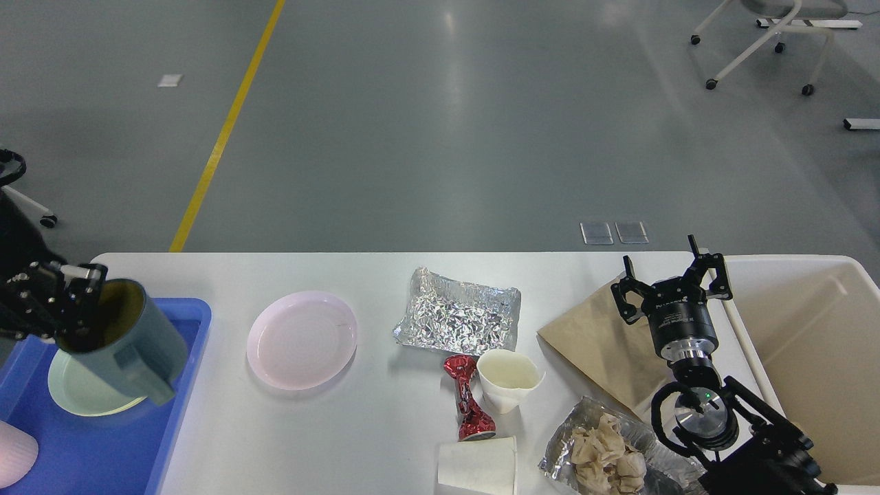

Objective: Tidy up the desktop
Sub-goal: 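Lift the cup with the left gripper and carry it over the tray, then lower the cup into the tray corner nearest the robot and release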

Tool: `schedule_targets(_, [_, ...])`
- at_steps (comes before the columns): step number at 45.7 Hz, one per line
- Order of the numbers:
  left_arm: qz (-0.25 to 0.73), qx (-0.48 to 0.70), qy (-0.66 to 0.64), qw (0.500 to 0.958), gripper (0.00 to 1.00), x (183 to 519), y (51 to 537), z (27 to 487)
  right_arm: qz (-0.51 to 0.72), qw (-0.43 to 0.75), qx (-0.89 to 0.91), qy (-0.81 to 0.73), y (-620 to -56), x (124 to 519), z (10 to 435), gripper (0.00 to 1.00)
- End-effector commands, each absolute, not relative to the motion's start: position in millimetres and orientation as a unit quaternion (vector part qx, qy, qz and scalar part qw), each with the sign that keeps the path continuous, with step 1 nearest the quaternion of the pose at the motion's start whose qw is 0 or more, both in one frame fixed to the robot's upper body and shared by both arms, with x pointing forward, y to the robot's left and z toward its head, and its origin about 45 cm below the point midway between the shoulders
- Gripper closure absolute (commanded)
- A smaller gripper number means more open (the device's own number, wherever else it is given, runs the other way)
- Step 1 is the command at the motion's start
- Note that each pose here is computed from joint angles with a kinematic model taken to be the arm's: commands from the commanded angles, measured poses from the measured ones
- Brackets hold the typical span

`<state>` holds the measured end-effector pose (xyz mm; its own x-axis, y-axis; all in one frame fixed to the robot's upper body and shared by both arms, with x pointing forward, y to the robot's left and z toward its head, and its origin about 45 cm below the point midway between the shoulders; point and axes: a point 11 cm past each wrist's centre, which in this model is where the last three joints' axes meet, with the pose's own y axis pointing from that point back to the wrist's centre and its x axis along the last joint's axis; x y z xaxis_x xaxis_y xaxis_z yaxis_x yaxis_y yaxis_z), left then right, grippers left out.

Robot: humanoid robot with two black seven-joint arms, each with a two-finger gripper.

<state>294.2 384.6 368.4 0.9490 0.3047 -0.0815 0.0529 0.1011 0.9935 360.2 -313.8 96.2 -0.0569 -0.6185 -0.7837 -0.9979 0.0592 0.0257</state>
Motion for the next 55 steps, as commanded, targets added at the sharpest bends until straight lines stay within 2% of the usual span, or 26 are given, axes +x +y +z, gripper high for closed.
schedule_targets(1, [0.067,0.665,0.142,0.73,1.0,282.8,422.6,336.4,0.307,0.31,-0.613,0.659,-314.0,360.3,96.3,0.0])
schedule_targets(13, [0.109,0.677,0.163,0.71,0.99,255.6,510.8,273.2,0.307,0.309,-0.613,0.659,-314.0,360.3,96.3,0.0])
schedule_targets(18, [0.123,0.684,0.156,0.702,0.98,246.7,533.2,237.4,0.307,0.309,-0.613,0.659,-314.0,360.3,96.3,0.0])
schedule_targets(27, [0.13,0.679,0.146,0.708,0.97,231.1,538.8,191.0,0.307,0.309,-0.613,0.659,-313.6,360.2,96.1,0.0])
schedule_targets(44, [0.132,0.702,0.108,0.691,0.95,236.5,545.8,167.8,0.307,0.309,-0.613,0.659,-314.0,360.3,96.3,0.0])
schedule_targets(55, [0.112,0.699,0.105,0.698,0.95,231.8,539.9,156.0,0.307,0.309,-0.613,0.66,-314.3,360.1,95.9,0.0])
